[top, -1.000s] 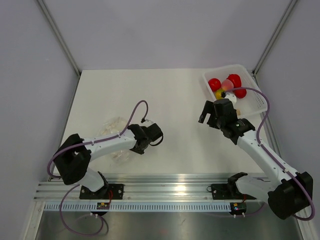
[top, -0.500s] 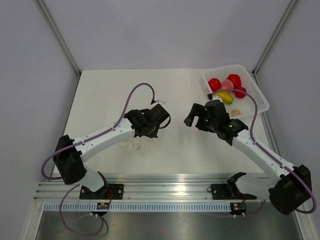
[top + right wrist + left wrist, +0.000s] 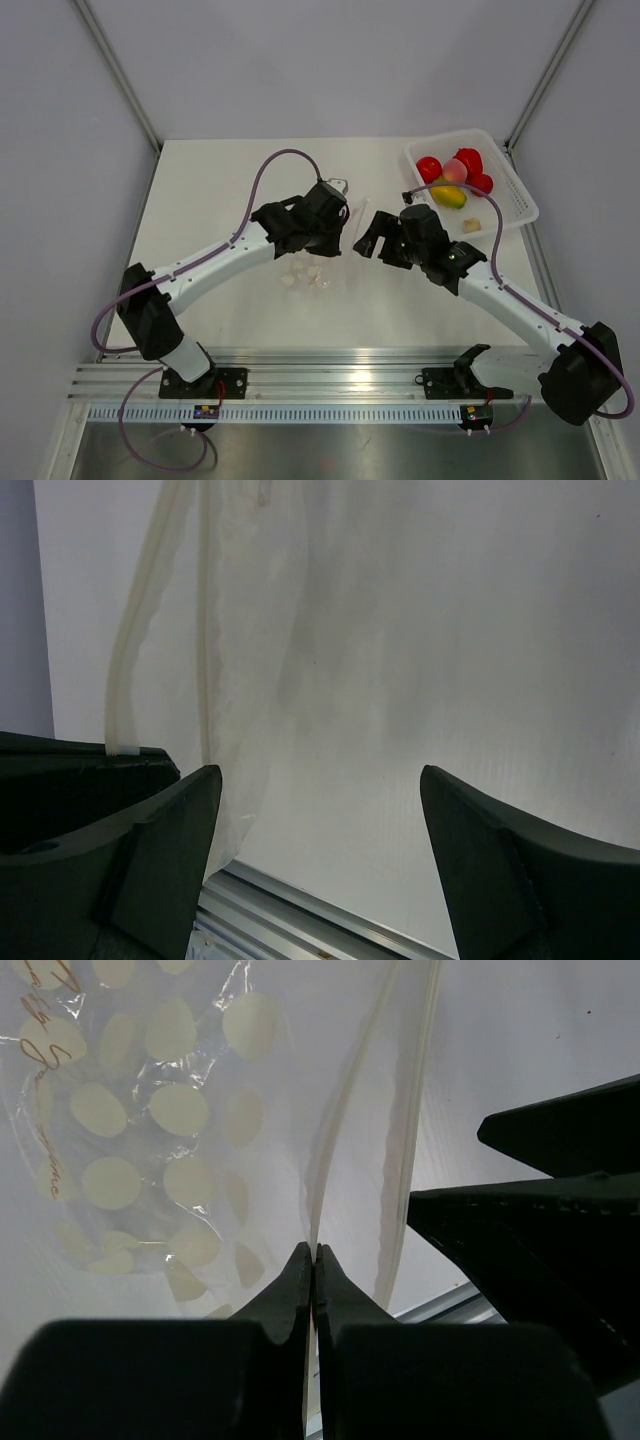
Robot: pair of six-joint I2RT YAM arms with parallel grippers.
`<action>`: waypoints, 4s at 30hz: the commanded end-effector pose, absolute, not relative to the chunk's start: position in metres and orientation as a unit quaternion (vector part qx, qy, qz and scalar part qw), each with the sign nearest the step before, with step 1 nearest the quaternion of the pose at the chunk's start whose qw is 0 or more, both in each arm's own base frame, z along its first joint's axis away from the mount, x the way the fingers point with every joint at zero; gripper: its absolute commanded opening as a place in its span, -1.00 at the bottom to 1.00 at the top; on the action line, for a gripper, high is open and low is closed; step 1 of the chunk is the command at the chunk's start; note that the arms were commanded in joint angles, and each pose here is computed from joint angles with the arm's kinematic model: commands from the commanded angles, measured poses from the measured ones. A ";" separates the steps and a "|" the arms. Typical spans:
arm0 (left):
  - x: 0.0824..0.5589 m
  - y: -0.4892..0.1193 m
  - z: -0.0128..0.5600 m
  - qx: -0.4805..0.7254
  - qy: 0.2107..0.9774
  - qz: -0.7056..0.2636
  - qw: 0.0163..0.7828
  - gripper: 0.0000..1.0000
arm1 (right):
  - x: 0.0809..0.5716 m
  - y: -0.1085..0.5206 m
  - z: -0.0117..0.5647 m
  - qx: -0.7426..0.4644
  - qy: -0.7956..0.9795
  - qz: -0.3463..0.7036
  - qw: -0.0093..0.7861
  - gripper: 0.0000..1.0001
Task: Place the food in the zip-top bag and seal the zipper
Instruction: Pick up the zipper food storage bag at the center of the board, then open the zipper of the food storage bag at the center of the board, then pick up the fake fruit from the bin.
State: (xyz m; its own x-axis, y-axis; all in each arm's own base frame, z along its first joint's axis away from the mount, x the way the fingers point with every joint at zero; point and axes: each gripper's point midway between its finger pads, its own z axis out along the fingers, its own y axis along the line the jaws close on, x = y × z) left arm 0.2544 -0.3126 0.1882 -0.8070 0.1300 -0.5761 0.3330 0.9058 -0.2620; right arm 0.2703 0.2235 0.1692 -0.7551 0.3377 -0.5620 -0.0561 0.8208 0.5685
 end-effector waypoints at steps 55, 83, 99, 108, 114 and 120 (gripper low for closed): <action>0.344 -0.321 0.212 0.103 0.920 -0.279 0.256 -1.00 | 0.360 0.111 0.247 0.045 0.878 0.068 0.471 0.47; 0.335 -0.314 0.194 0.121 0.915 -0.305 0.233 -1.00 | 0.457 -0.078 0.073 0.195 0.953 -0.049 0.228 0.55; 0.333 -0.315 0.192 0.123 0.916 -0.307 0.229 -1.00 | 0.434 -0.074 0.029 0.226 0.957 -0.019 0.181 0.12; 0.333 -0.317 0.201 0.117 0.913 -0.316 0.232 -1.00 | 0.441 -0.067 0.093 0.232 0.940 0.005 0.248 -0.31; 0.338 -0.334 0.209 0.119 0.909 -0.327 0.229 -1.00 | 0.437 -0.066 0.158 0.243 0.917 0.013 0.314 -0.30; 0.341 -0.372 0.223 0.122 0.896 -0.366 0.218 -1.00 | 0.424 -0.048 0.211 0.238 0.898 0.061 0.365 -0.31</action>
State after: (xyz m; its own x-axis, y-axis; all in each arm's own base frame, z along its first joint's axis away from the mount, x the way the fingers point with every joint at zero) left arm 0.3400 -0.3441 0.1993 -0.8837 0.0688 -0.4630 0.3422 0.7698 -0.5388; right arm 0.4304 -0.0611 0.1795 -0.6592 0.4472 -0.6046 0.4172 0.8864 0.2008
